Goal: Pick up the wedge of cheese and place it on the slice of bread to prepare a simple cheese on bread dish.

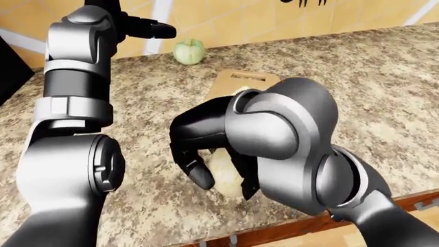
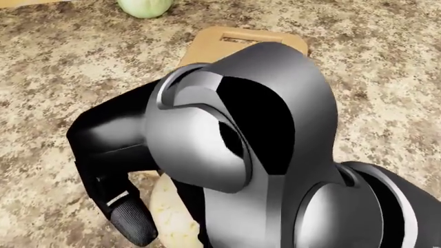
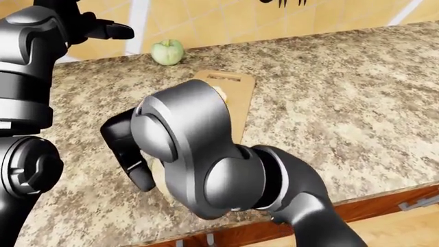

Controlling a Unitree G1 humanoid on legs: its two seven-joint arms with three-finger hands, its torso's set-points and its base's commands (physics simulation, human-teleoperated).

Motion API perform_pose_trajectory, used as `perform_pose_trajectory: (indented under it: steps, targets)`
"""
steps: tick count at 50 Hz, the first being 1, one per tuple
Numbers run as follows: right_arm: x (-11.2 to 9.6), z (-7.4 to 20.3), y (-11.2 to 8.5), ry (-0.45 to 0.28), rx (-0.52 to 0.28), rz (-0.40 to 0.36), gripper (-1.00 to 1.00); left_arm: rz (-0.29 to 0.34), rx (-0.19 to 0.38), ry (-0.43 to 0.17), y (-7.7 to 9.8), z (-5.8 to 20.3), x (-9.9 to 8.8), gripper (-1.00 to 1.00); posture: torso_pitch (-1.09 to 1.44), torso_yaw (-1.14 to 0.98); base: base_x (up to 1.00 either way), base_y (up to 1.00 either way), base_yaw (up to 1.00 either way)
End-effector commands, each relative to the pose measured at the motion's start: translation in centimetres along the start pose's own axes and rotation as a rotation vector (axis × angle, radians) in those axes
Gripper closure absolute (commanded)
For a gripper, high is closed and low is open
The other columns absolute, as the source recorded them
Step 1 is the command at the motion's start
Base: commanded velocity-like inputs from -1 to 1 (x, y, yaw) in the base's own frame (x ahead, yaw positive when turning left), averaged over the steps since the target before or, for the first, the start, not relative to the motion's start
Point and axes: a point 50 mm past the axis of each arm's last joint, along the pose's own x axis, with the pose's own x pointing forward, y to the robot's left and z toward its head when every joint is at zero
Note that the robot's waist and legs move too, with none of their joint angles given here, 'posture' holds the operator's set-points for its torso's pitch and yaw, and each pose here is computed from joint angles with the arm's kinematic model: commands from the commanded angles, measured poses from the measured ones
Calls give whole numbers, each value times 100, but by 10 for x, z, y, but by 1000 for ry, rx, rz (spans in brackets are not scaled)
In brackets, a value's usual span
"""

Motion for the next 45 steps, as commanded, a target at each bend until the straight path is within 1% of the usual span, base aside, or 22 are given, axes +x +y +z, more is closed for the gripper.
perform_pose_trajectory:
  steps: [1,8,11,16,21,24,29,32,36,39,45]
  targets:
    - [-11,-1,-12,6,-7,-68,100,16,-2,-112,5,28,-7,-100,0,0,0,0,0]
    - [-15,-5,-28,14,2,-95,100,16,-3,-110,4,28,-7,-100,0,0,0,0,0]
    - [-20,-7,-40,15,4,-114,100,15,-4,-111,4,28,-7,-100,0,0,0,0,0]
    - [-23,-11,-51,22,15,-132,100,15,-4,-109,4,27,-7,-100,0,0,0,0,0]
    - [-31,-15,-71,34,24,-167,100,15,-2,-108,4,27,-6,-100,0,0,0,0,0]
    - [-35,-17,-79,39,29,-182,100,18,-4,-108,6,27,-7,-100,0,0,0,0,0]
    - [-39,-26,-94,55,45,-212,100,20,-4,-109,7,28,-7,-100,0,0,0,0,0]
    - [-42,-35,-103,75,62,-228,100,21,-4,-107,8,27,-7,-100,0,0,0,0,0]
    - [-40,-46,-109,93,78,-238,100,21,-4,-104,8,26,-6,-100,0,0,0,0,0]
    - [-43,-53,-117,101,91,-262,100,21,-5,-106,8,27,-7,-100,0,0,0,0,0]
    - [-40,-66,-122,122,112,-276,100,21,-5,-106,7,27,-7,-100,0,0,0,0,0]
